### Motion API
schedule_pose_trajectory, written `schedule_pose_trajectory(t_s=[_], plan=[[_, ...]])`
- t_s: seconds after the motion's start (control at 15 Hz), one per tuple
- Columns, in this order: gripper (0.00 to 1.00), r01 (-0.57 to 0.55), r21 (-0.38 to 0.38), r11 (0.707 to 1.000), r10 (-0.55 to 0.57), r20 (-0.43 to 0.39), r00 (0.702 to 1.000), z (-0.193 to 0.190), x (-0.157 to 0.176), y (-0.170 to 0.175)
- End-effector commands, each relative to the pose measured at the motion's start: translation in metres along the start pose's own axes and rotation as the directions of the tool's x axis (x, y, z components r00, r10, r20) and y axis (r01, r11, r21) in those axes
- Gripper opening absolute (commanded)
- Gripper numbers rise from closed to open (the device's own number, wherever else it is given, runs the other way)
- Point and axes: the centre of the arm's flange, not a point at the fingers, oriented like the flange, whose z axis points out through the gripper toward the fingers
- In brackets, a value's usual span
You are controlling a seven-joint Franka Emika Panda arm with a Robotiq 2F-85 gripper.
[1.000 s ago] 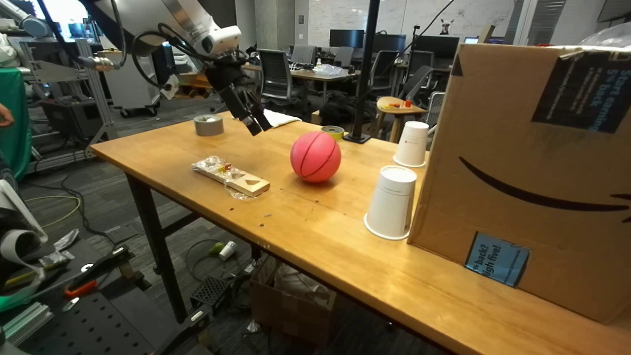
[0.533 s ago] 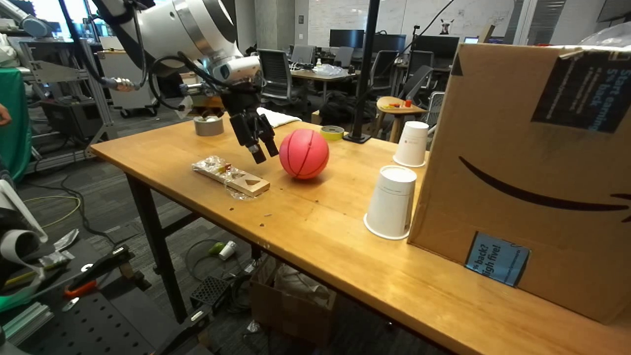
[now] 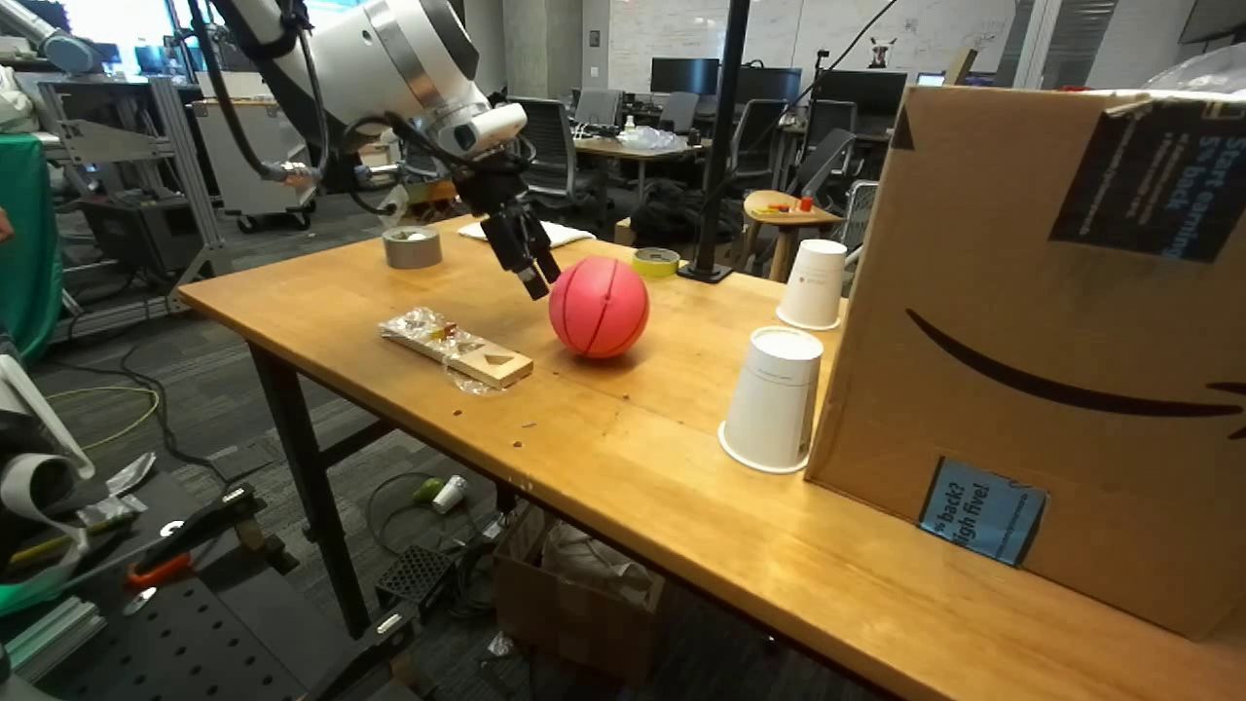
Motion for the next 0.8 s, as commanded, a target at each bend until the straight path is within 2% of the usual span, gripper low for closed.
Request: schedule_pose_trajectory(t_s=[0.0,0.33,0.73], plan=[[1.0,0.056,0.075,0.996,-0.047,-0.123,0.991,-0.005,0.025,-0.027],[1.0,0.104,0.143,0.984,-0.071,-0.223,0.972,0.009,0.04,-0.037],[1.0,0.135,0.172,0.976,-0.077,-0.312,0.947,0.022,0.051,-0.046]])
